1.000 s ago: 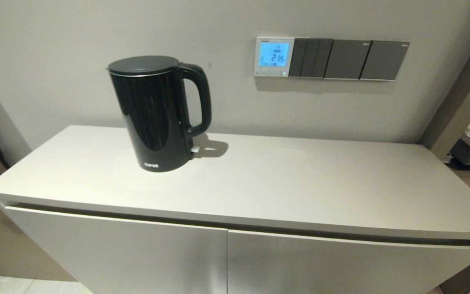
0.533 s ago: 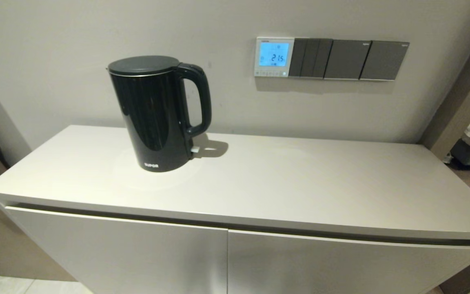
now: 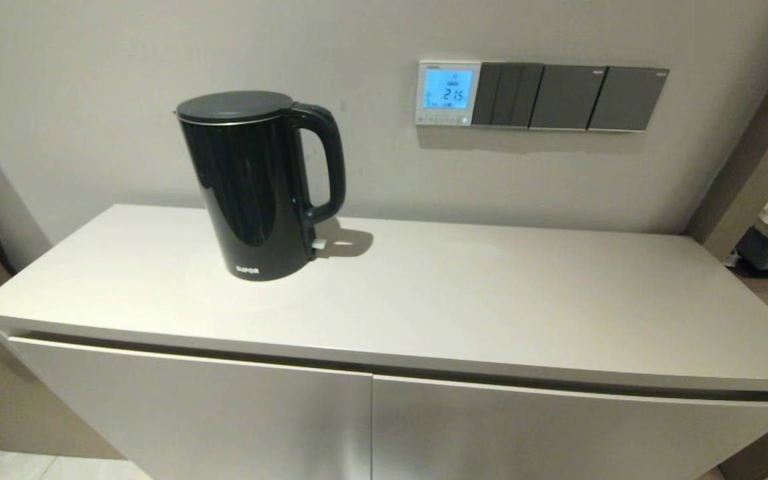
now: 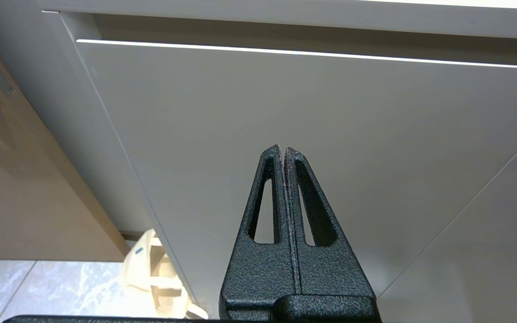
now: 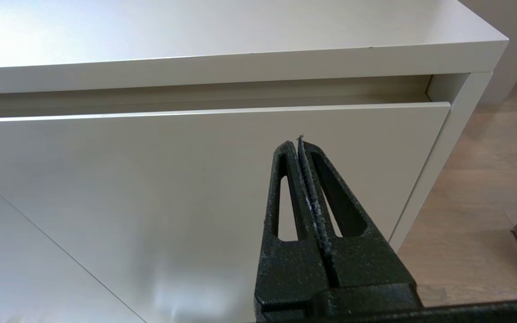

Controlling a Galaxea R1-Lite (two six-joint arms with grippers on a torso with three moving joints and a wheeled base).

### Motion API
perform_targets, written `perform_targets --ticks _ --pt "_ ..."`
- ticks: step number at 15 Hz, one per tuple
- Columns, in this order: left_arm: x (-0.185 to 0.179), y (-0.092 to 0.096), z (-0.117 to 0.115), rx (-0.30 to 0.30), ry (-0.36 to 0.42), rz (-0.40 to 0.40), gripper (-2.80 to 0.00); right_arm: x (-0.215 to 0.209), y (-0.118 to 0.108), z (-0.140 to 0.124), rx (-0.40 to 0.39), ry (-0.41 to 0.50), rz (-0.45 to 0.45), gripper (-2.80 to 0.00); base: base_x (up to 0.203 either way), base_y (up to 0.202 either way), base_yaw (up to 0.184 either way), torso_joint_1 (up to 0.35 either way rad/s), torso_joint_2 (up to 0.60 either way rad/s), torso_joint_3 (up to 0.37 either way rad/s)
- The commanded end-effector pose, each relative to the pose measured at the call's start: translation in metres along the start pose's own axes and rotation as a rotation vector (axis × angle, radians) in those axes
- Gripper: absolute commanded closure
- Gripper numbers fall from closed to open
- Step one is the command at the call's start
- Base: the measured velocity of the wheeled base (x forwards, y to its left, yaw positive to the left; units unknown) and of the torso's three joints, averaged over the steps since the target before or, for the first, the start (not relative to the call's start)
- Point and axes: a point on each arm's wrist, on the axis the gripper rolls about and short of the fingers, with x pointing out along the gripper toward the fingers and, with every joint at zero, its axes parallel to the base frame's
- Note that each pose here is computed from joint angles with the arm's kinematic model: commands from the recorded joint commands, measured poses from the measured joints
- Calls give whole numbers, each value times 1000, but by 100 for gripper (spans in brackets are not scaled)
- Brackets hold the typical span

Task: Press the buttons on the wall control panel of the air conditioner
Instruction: Turn off the central air conditioner

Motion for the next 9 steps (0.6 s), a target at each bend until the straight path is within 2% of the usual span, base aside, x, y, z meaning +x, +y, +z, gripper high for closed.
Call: perform_targets --ticks 1,9 --pt "0 0 0 0 1 0 0 0 0 0 9 3 -1 0 0 0 0 0 0 0" --pt "0 0 0 0 1 -1 0 0 0 0 17 4 -5 0 0 0 0 0 0 0"
